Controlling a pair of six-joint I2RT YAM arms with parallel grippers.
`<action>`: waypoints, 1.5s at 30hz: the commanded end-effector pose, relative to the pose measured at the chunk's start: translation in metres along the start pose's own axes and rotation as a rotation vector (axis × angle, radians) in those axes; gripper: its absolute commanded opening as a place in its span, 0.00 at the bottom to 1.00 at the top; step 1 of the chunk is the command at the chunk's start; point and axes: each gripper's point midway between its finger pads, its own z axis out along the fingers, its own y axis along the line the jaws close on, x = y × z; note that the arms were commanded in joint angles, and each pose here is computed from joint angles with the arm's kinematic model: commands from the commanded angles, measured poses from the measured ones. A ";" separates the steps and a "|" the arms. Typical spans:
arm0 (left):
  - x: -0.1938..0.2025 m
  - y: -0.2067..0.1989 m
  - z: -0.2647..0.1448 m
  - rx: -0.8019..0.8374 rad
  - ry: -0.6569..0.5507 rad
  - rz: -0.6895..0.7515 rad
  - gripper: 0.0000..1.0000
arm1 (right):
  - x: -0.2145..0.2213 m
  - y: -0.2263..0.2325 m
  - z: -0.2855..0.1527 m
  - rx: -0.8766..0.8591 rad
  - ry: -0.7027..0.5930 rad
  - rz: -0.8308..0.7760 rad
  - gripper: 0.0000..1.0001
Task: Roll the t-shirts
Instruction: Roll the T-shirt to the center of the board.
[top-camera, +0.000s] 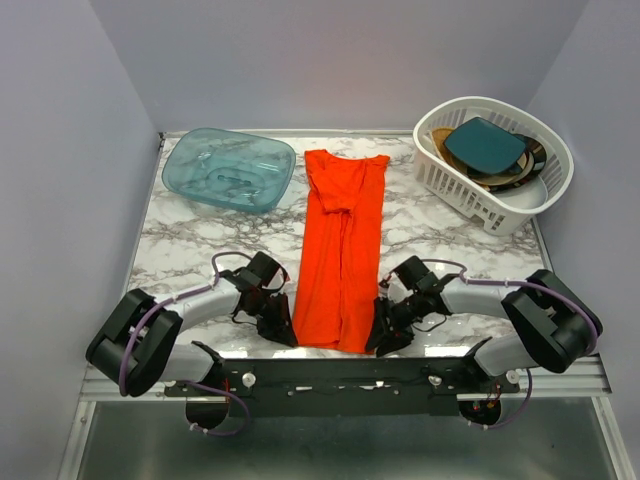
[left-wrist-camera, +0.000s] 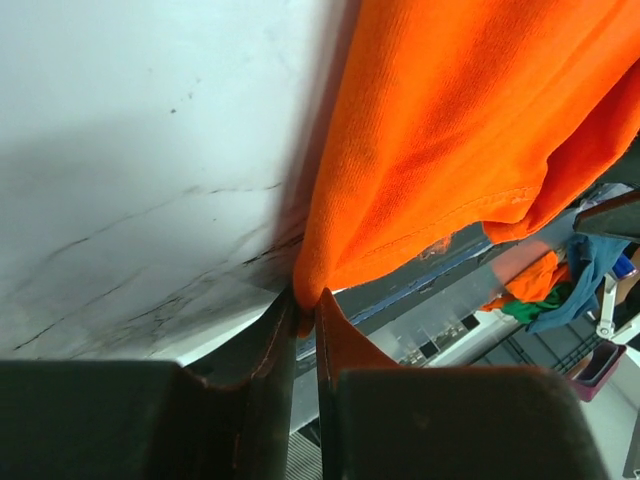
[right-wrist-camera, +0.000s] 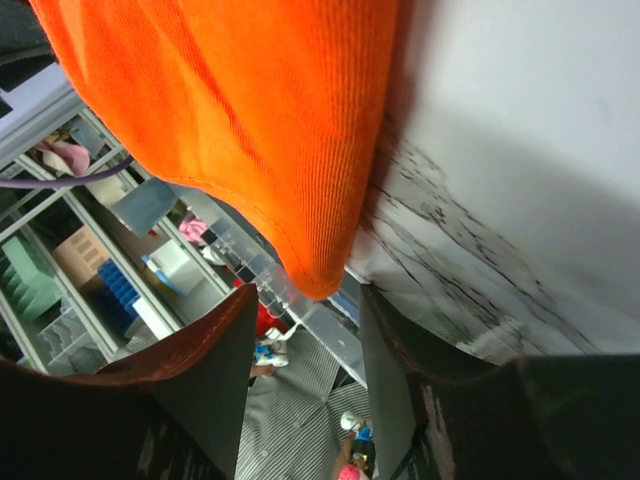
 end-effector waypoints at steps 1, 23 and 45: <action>-0.004 0.005 0.004 0.006 -0.040 0.015 0.17 | 0.005 -0.028 0.008 0.126 -0.001 0.081 0.52; 0.000 -0.030 -0.010 0.182 -0.046 0.145 0.00 | -0.002 -0.019 -0.024 0.145 -0.135 -0.031 0.00; -0.040 -0.053 -0.034 0.217 -0.156 0.188 0.00 | -0.055 0.017 -0.058 -0.011 -0.268 -0.031 0.01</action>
